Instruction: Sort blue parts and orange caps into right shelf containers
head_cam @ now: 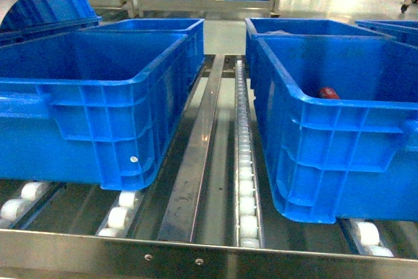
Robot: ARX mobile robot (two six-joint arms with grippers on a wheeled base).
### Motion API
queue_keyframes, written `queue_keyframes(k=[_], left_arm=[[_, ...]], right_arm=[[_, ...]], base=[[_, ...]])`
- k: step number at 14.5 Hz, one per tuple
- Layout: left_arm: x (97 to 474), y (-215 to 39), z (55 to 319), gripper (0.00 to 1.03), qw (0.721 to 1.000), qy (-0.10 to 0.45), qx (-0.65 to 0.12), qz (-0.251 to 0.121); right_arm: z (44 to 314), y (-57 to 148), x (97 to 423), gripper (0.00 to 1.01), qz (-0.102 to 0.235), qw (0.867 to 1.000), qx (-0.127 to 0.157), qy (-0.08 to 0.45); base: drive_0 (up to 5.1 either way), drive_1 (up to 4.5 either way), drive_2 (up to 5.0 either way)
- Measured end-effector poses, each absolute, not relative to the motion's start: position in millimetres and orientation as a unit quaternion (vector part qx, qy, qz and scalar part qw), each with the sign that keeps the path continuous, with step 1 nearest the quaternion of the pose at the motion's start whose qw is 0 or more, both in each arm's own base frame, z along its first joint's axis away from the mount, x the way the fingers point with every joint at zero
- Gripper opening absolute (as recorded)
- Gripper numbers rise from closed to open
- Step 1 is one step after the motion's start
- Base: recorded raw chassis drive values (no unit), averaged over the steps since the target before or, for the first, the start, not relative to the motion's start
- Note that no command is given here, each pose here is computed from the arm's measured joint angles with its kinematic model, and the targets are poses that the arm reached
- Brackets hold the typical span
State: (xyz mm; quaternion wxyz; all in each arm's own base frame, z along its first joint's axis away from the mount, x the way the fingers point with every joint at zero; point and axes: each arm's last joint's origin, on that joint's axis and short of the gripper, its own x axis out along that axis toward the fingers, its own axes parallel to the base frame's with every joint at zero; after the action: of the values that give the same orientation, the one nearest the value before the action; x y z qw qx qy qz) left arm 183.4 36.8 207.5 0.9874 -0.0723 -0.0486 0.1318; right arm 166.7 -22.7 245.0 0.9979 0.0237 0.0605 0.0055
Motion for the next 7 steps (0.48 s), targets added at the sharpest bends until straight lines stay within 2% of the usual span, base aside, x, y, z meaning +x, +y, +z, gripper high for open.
queue_keyframes(k=[2,3,4,5,6,7], left_arm=[[183,37,208,0.98,0.987,-0.049,-0.072,0.132],[181,38,205,0.91,0.994,-0.015,-0.058,0.097],[175,33,199,0.8,0.998,0.005,-0.038,0.042],[168,25,195,0.67,1.0,0.006,-0.023,0.006],[163,20,192,0.55,1.0,0.003,-0.013,-0.005],[147,12,182,0.13,1.0,0.005,-0.009,0.0]], right_arm=[[245,-23,167,0.98,0.006,0.998,0.024,0.059],[246,-23,167,0.97,0.006,0.999,0.022,0.048],[244,-22,165,0.88,-0.001,1.0,0.012,0.01],[234,-18,158,0.75,0.0,1.0,0.006,-0.006],[221,-14,152,0.61,0.003,1.0,0.005,0.001],[203,-1,139,0.2,0.002,1.0,0.004,0.0]], base=[[0.0,0.0,0.0],[0.0,0.0,0.0],[0.0,0.0,0.0],[0.0,0.0,0.0],[0.0,0.0,0.0],[0.0,0.0,0.0]])
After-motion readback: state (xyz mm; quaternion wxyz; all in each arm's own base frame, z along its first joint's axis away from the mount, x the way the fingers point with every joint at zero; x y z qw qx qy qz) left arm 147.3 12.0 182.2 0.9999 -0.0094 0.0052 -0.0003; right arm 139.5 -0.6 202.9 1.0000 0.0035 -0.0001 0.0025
